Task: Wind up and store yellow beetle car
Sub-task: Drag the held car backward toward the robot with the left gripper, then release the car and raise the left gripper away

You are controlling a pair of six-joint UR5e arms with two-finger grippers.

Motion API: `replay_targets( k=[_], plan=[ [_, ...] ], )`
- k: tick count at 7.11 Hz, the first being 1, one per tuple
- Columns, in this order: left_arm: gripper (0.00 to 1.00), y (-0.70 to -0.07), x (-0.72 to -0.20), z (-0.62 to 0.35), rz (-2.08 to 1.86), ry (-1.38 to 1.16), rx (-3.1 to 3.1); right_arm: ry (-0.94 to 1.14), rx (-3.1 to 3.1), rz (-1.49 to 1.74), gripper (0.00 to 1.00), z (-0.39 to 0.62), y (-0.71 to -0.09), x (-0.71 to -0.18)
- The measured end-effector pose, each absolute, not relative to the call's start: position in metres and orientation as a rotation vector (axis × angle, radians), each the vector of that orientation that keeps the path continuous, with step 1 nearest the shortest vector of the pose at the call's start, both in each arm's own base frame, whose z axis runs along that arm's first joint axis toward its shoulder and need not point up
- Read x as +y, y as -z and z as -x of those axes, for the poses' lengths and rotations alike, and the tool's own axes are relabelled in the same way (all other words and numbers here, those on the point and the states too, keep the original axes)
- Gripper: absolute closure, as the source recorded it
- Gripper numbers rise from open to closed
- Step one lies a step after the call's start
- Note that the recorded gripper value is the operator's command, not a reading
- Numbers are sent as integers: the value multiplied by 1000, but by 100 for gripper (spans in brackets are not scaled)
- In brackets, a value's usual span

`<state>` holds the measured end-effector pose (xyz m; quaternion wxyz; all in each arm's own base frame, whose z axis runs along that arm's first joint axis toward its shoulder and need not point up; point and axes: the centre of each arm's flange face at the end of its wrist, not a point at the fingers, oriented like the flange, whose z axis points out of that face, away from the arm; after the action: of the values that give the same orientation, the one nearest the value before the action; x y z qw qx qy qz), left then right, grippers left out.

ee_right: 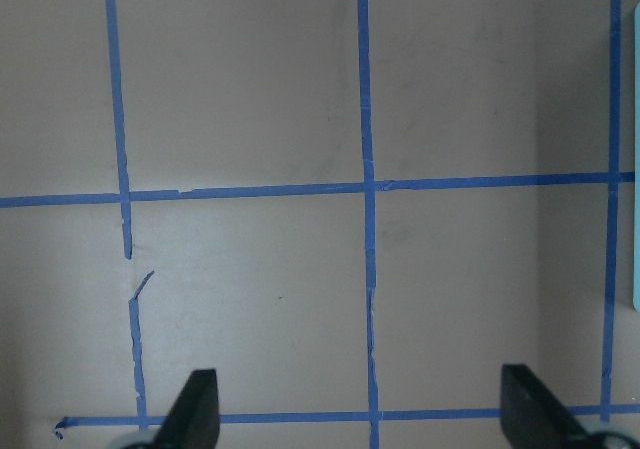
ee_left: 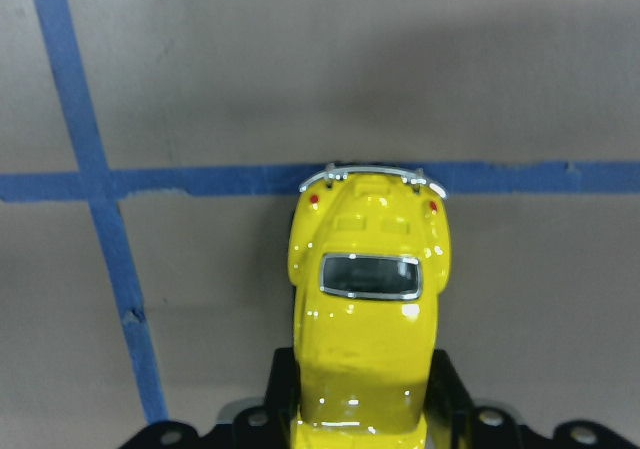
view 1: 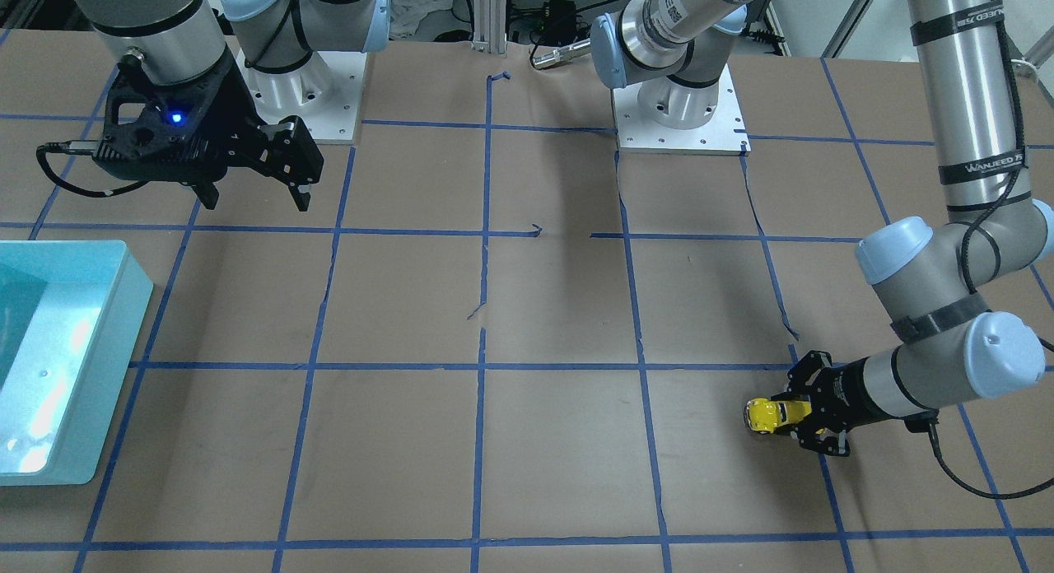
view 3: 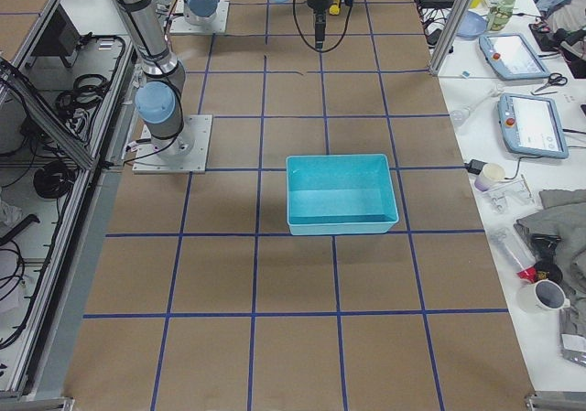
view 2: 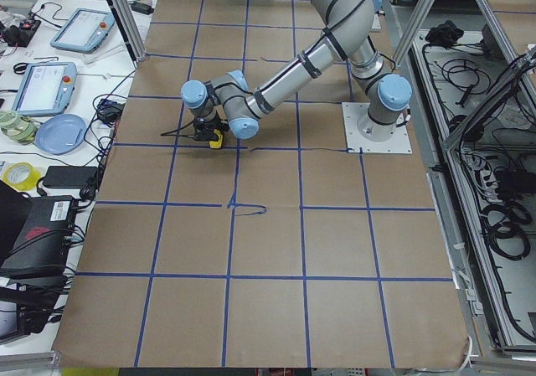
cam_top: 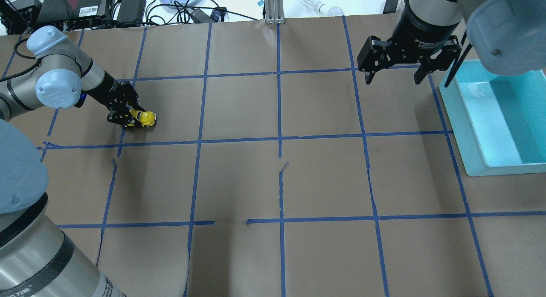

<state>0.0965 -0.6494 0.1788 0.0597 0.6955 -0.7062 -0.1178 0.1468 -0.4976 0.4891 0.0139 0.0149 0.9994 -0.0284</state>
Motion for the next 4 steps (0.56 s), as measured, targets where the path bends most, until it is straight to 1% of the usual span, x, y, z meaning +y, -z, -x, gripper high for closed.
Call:
replay_targets(
  k=[1,2,3,4],
  plan=[
    [99,-178,-649,-98,-2106,359,-2138,88,3112,-47,0,-147,-489,-498],
    [100,-177,-649,-98,-2108,361,-2140,88,3112,-46,0,-147,-489,-498],
    [76,-177,-648,-98,-2110,362,-2141,88,3113,-46,0,-147,-489,-498],
    [35,-177,-648,-98,-2111,364,-2141,88,3113,-47,0,-147,-489,-498]
  ],
)
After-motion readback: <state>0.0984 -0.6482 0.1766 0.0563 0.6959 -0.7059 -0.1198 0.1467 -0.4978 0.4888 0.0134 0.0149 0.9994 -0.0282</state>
